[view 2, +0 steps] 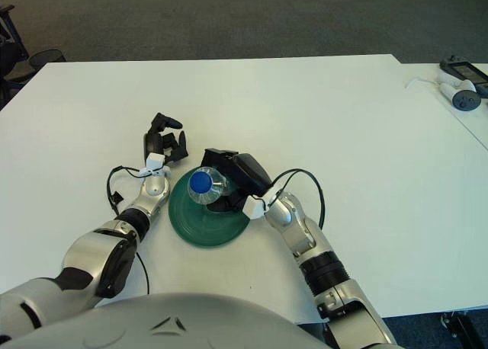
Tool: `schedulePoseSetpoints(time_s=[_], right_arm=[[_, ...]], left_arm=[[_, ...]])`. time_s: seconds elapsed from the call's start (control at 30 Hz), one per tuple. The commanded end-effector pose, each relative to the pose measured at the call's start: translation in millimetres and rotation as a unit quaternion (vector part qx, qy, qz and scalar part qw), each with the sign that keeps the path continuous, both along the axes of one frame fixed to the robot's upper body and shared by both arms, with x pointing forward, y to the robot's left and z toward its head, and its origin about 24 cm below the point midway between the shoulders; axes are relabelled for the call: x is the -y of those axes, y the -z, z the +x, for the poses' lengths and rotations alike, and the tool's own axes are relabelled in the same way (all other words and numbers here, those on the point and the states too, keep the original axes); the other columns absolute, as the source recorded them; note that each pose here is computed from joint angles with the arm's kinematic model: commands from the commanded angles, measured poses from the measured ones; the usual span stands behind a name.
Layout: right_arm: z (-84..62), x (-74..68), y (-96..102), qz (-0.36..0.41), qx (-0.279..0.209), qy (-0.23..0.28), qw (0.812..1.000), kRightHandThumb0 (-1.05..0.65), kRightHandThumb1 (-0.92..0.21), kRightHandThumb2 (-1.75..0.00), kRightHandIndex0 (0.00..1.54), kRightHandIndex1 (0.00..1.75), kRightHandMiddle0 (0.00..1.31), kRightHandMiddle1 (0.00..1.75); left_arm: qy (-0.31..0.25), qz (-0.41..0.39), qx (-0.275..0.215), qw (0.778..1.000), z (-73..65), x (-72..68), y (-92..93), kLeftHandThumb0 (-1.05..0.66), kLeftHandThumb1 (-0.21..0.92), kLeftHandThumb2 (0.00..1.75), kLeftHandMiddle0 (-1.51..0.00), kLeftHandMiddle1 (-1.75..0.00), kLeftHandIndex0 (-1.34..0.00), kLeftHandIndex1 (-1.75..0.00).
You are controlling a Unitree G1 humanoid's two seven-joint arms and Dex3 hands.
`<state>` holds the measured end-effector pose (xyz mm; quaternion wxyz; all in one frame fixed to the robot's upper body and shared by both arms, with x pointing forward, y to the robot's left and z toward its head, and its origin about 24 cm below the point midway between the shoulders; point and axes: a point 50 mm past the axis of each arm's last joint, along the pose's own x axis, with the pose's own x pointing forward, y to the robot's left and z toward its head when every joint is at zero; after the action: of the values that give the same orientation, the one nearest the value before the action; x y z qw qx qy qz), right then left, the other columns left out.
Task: Put the bottle into the plate.
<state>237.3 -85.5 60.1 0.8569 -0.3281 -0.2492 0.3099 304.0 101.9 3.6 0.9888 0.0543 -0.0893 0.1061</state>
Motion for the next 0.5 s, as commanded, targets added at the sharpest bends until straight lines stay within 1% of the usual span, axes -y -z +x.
schedulePoseSetpoints(time_s=[0.0,0.03,0.07,0.1,0.13,0.17,0.23,0.27,0.37,0.47], right_arm=[[1.9,8.2,-13.1,-0.027,0.027,0.001,0.999,-0.79,-0.82,-0.43,0.15,0.82,0.06,1.1],[1.5,8.8,-14.0,-0.032,0.029,0.002,0.999,-0.82,-0.84,-0.4,0.13,0.73,0.04,1.01],[1.1,9.0,-14.8,-0.04,0.033,0.003,0.999,-0.85,-0.87,-0.37,0.12,0.59,0.03,0.88],[0.9,9.1,-15.4,-0.045,0.036,0.004,0.998,-0.9,-0.89,-0.37,0.1,0.47,0.02,0.74],[0.7,9.2,-15.7,-0.048,0.037,0.005,0.998,-0.92,-0.9,-0.37,0.1,0.38,0.01,0.65],[0.5,9.5,-16.9,-0.052,0.042,0.007,0.998,-0.93,-0.9,-0.37,0.09,0.35,0.01,0.62],[0.3,9.7,-19.7,-0.054,0.052,0.012,0.997,-0.99,-0.91,-0.4,0.07,0.25,0.0,0.45],[0.3,10.3,-21.5,-0.055,0.056,0.015,0.997,-1.0,-0.92,-0.41,0.06,0.23,0.0,0.42],[0.5,11.7,-23.9,-0.056,0.058,0.018,0.997,-1.03,-0.92,-0.46,0.03,0.16,0.0,0.23],[1.0,12.7,-24.9,-0.059,0.055,0.02,0.997,-1.04,-0.92,-0.48,0.01,0.13,0.0,0.14]], left_arm=[[-0.012,0.016,-0.026,0.999,-9.8,-4.7,13.8,-0.46,0.38,1.23,-1.25,-1.75,-0.56,-1.75],[-0.014,0.019,-0.026,0.999,-9.7,-4.7,13.9,-0.46,0.38,1.23,-1.25,-1.75,-0.56,-1.75],[-0.015,0.022,-0.027,0.999,-9.7,-4.8,14.1,-0.46,0.38,1.24,-1.24,-1.75,-0.56,-1.75],[-0.017,0.025,-0.028,0.999,-9.7,-4.8,14.3,-0.46,0.37,1.24,-1.24,-1.75,-0.57,-1.75],[-0.017,0.026,-0.028,0.999,-9.7,-4.8,14.4,-0.46,0.37,1.25,-1.23,-1.75,-0.57,-1.75],[-0.018,0.026,-0.029,0.999,-9.9,-4.8,14.8,-0.46,0.37,1.25,-1.23,-1.75,-0.57,-1.75],[-0.019,0.024,-0.03,0.999,-10.1,-5.4,15.1,-0.46,0.37,1.25,-1.21,-1.75,-0.57,-1.75],[-0.02,0.021,-0.029,0.999,-10.2,-5.5,14.9,-0.46,0.36,1.25,-1.21,-1.75,-0.57,-1.75],[-0.02,0.015,-0.024,0.999,-10.4,-5.4,14.0,-0.46,0.35,1.27,-1.2,-1.75,-0.58,-1.75],[-0.02,0.014,-0.02,0.999,-10.1,-5.4,12.8,-0.46,0.35,1.27,-1.19,-1.75,-0.58,-1.75]])
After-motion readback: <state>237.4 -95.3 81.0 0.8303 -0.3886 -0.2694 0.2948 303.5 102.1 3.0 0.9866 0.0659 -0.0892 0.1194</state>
